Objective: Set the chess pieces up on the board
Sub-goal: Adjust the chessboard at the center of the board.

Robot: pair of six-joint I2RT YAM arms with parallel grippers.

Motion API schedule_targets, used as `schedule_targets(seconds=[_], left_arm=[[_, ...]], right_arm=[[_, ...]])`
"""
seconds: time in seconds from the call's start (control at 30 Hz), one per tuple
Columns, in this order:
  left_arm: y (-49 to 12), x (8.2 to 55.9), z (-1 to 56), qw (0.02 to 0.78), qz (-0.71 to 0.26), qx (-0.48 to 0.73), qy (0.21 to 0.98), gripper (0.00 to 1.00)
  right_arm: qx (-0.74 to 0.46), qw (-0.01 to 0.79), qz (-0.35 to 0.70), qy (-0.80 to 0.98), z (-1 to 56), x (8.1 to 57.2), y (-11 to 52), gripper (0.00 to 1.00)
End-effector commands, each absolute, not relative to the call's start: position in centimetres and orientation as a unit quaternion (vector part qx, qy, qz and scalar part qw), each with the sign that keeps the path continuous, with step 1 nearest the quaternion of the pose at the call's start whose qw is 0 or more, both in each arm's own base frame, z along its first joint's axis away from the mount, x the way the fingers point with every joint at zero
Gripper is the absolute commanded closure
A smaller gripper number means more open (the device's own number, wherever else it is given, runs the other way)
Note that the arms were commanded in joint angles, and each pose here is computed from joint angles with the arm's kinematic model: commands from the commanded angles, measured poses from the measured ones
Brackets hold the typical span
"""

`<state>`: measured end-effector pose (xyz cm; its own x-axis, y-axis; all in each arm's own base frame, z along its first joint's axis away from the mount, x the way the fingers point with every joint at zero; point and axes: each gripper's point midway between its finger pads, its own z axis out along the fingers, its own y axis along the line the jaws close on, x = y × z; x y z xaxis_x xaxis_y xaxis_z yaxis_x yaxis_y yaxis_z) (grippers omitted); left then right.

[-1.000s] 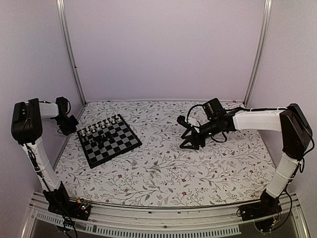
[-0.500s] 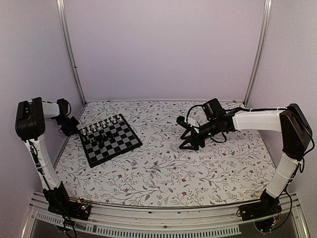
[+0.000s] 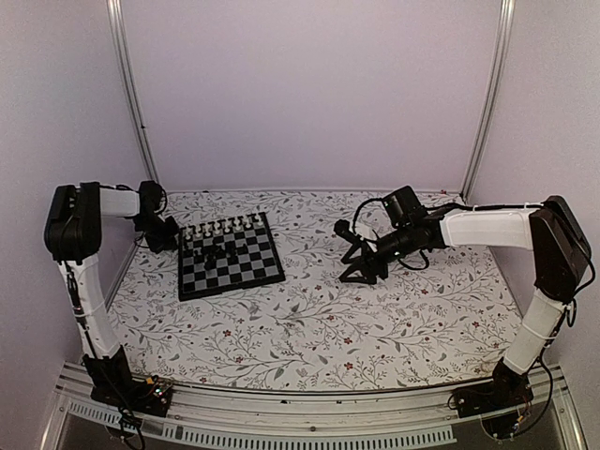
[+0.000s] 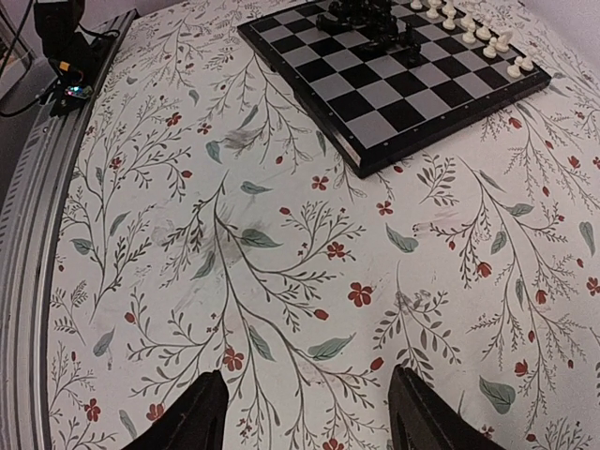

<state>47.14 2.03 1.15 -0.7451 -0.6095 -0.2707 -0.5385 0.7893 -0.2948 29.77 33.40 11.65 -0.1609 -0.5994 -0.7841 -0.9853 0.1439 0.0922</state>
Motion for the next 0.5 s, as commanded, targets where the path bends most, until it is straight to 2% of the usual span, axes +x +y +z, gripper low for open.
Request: schedule_targets(seconds=[0.0, 0.1, 0.27, 0.37, 0.43, 0.47], left_arm=[[-2.4, 47.3, 0.0, 0.155, -0.120, -0.258, 0.946, 1.00], [-3.3, 47.7, 0.5, 0.156, -0.120, -0.247, 0.949, 1.00], [-1.3, 50.5, 4.0, 0.220, -0.113, -0.257, 0.934, 0.99], [-0.6, 53.0, 4.9, 0.241, -0.123, -0.265, 0.925, 0.88], [-0.9, 54.1, 4.3, 0.233, -0.130, -0.270, 0.925, 0.77], [-1.2, 54.7, 3.9, 0.227, -0.139, -0.272, 0.925, 0.76]], right_arm=[[-0.579, 0.298, 0.310, 0.693, 11.0, 29.6, 33.5, 0.39], [-0.578, 0.297, 0.308, 0.695, 10.9, 29.7, 33.4, 0.39], [-0.579, 0.298, 0.307, 0.694, 10.9, 29.7, 33.4, 0.38], [-0.578, 0.296, 0.310, 0.695, 10.8, 29.7, 33.4, 0.38], [-0.577, 0.292, 0.312, 0.696, 10.7, 29.6, 33.5, 0.38], [-0.576, 0.292, 0.313, 0.696, 10.6, 29.6, 33.5, 0.38]])
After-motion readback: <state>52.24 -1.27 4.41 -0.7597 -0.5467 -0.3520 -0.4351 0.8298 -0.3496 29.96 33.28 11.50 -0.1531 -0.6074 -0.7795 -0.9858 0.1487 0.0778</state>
